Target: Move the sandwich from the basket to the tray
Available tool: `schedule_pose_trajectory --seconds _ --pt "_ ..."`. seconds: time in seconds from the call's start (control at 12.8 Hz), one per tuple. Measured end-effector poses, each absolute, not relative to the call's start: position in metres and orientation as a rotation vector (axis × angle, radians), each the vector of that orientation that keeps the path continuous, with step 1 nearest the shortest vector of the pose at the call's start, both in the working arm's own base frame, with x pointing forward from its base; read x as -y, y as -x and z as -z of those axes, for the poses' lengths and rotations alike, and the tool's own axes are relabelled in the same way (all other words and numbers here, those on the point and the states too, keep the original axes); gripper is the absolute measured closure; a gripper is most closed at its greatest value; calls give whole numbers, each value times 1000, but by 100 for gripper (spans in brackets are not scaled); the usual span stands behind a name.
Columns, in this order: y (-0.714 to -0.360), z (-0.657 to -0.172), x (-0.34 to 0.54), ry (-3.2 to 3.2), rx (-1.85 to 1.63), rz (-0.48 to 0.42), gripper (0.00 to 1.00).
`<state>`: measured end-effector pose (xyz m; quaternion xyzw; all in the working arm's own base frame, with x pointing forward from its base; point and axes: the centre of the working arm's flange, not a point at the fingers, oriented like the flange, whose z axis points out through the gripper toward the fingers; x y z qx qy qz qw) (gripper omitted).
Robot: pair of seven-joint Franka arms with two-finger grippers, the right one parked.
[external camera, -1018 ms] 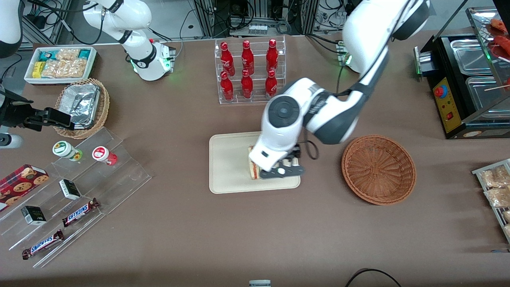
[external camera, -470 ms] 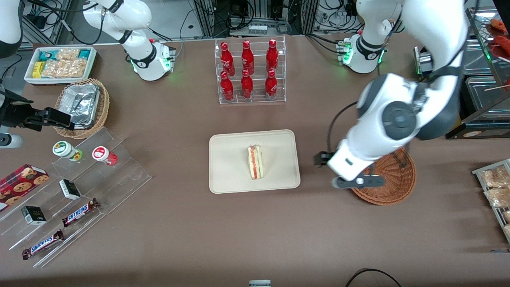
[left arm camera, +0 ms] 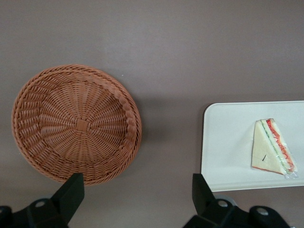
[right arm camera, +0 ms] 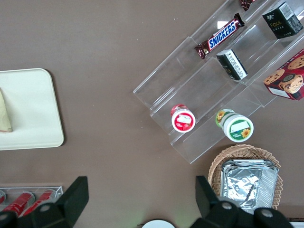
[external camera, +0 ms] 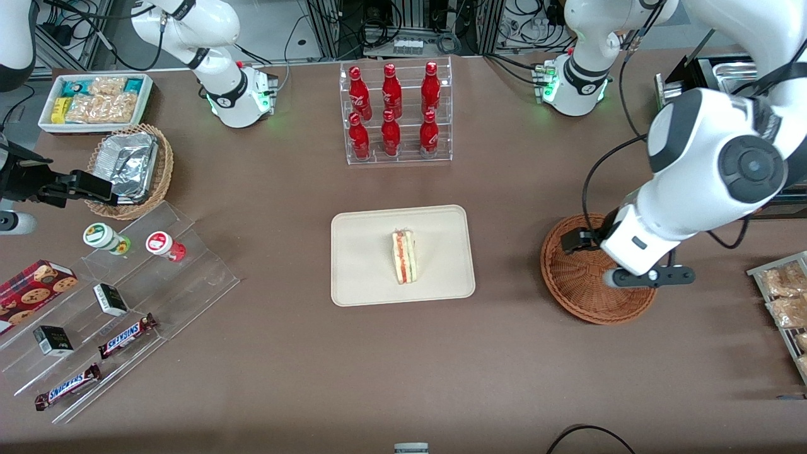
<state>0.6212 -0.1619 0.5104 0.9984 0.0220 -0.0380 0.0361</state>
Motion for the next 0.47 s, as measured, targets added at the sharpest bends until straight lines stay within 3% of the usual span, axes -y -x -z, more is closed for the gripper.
schedule_pose_trajectory --seconds 0.47 --pt "-606 -537 112 -3105 -135 197 0"
